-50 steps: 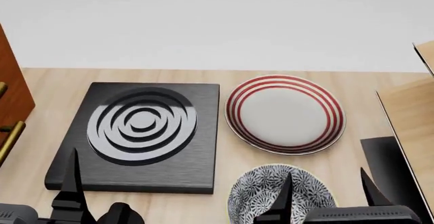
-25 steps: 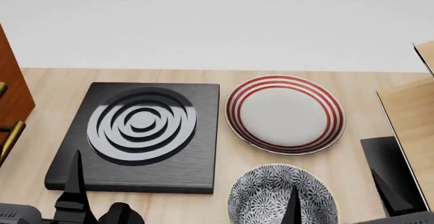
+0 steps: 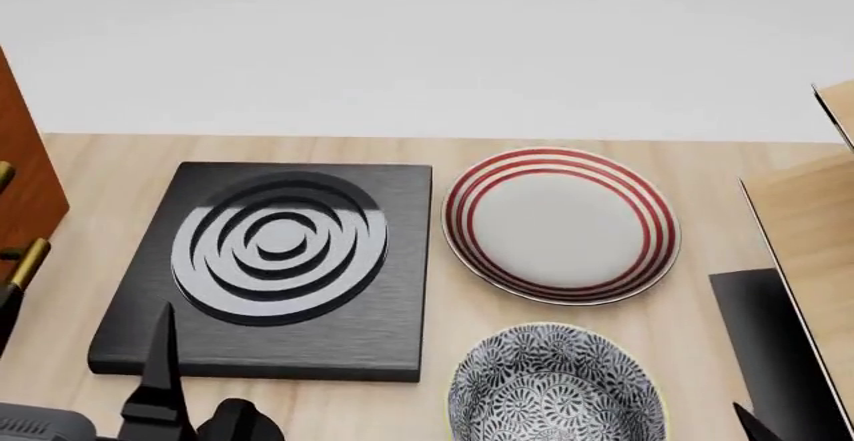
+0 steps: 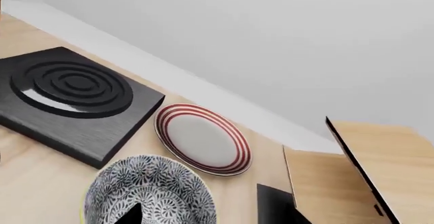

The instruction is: Pick up the cream cheese and put it in the bowl.

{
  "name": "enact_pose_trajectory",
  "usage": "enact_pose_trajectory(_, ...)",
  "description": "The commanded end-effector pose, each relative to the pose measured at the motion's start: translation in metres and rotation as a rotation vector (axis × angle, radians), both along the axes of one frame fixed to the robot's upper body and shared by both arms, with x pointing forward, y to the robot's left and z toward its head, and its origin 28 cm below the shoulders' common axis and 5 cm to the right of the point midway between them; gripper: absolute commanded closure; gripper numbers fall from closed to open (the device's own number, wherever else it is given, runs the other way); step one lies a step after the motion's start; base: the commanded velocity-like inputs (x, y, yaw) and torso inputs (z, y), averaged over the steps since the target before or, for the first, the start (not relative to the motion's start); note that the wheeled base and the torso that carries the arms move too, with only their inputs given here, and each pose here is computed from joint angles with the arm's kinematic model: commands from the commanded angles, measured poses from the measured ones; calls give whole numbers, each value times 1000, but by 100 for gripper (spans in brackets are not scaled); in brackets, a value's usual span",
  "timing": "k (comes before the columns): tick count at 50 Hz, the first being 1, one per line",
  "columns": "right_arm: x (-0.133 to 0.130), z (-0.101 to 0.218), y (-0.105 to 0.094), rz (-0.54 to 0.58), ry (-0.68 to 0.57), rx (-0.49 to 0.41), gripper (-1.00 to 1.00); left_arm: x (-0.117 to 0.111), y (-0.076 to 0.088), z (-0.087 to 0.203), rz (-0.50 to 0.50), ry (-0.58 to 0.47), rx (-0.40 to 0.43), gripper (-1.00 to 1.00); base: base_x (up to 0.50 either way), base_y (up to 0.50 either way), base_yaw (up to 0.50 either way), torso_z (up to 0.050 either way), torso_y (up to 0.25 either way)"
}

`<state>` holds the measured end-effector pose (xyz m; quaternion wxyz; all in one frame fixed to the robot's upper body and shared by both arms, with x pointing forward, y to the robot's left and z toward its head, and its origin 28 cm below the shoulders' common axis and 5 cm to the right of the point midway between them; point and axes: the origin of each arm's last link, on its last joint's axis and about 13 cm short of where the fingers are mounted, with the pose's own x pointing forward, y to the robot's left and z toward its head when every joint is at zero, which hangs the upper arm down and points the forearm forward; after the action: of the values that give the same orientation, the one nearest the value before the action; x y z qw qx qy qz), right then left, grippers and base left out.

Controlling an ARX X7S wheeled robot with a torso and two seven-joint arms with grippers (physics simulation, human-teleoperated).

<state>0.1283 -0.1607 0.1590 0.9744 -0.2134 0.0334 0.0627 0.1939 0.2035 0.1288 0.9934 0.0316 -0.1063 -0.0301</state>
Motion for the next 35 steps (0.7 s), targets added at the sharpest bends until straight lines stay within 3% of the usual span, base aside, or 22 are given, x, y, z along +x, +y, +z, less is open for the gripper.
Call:
enact_pose_trajectory(1, -6, 1, -7, 44, 74, -19, -100, -1, -2, -9, -28, 25, 11, -100, 0, 0, 0, 0, 0)
enact_pose_trajectory(5, -7, 7, -10, 59, 105, -57, -100, -1, -2, -9, -22, 23, 15, -100, 0, 0, 0, 0, 0)
enact_pose_trajectory(11, -8, 9, -13, 108, 146, -46, -100, -1, -2, -9, -25, 26, 11, -100, 0, 0, 0, 0, 0)
enact_pose_trajectory(13, -14, 7, -12, 131, 164, -129, -100, 0, -1, -9, -14, 28, 7, -100, 0, 0, 0, 0, 0)
enact_pose_trajectory(14, -11, 6, -13, 130, 172, -57, -100, 0, -1, -9, -14, 28, 7, -100, 0, 0, 0, 0, 0)
enact_pose_trajectory(25, -17, -1, -12, 281, 218, -61, -100, 1, -1, -10, -7, 30, 13, -100, 0, 0, 0, 0, 0)
enact_pose_trajectory(35, -16, 4, -17, 312, 242, -74, -100, 1, -1, -10, -6, 32, 15, -100, 0, 0, 0, 0, 0)
